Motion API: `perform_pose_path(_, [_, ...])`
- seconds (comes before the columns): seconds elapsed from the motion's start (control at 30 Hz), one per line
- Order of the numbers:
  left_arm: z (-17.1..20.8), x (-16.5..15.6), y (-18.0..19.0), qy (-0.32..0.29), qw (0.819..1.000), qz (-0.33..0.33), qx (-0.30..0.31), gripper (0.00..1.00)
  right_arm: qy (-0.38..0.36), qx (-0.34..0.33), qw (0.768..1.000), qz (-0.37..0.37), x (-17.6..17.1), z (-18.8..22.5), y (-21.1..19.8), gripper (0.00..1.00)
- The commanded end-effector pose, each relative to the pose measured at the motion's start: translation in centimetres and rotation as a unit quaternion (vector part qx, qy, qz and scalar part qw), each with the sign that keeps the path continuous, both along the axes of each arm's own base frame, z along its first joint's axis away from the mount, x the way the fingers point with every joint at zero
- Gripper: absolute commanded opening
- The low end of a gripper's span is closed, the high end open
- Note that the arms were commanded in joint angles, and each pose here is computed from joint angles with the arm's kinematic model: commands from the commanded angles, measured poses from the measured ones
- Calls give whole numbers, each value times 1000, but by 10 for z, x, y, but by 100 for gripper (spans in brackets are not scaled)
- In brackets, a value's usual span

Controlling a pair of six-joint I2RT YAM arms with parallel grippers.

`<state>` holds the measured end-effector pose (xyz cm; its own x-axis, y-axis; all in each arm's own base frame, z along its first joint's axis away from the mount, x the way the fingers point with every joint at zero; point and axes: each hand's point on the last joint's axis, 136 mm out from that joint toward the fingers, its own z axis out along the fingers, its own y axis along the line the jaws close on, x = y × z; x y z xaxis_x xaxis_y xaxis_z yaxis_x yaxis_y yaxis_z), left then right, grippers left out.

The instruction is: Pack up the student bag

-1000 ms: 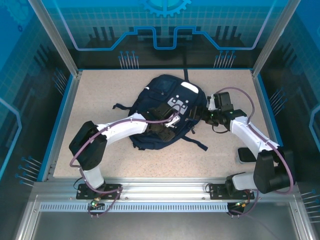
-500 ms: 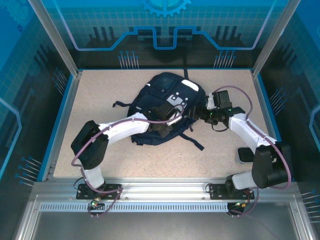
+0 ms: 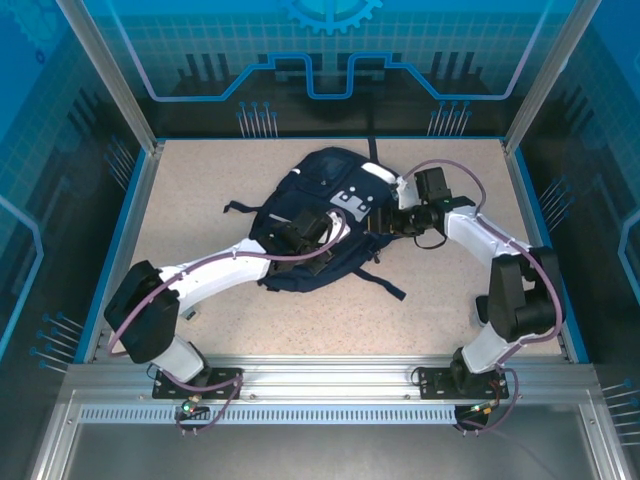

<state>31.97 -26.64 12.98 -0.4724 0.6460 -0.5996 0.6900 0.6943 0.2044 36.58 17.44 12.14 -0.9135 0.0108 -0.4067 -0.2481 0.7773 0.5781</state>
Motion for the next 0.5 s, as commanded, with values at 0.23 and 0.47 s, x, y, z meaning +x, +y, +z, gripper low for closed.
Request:
perform_pose_path(0.23, [33,10,1,-41,998,9,-46,12,-6,6,997,75,0,-12,17,50])
perform_pose_path(0.47, [31,11,0,-38,998,13,-49,11,-2,24,994,103,-7,-12,30,47])
